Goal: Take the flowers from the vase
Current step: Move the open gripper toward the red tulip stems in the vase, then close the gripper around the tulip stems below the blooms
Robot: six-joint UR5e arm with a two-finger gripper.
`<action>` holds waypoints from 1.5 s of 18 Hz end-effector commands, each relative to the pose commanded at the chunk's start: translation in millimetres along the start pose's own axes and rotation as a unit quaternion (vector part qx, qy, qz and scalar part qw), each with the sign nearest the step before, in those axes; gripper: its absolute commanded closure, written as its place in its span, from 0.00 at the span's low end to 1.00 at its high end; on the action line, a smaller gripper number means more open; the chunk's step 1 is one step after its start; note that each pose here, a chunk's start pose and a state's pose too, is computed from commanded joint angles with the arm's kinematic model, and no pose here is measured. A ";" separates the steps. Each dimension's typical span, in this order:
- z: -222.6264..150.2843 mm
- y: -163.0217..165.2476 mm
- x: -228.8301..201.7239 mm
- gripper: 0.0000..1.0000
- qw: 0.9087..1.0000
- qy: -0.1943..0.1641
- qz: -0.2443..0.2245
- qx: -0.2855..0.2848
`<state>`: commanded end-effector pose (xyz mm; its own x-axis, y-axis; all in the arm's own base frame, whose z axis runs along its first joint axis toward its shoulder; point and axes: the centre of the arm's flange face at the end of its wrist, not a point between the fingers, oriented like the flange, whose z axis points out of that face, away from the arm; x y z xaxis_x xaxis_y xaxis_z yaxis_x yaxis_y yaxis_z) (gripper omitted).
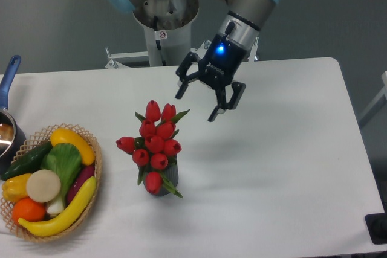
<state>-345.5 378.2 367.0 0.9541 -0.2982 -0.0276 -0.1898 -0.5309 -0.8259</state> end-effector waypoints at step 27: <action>103.9 -11.8 -14.6 0.00 0.997 0.068 0.025 -0.007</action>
<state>-333.2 471.2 318.7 0.9033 -0.4289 0.0088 -0.2403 -0.5230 -0.8178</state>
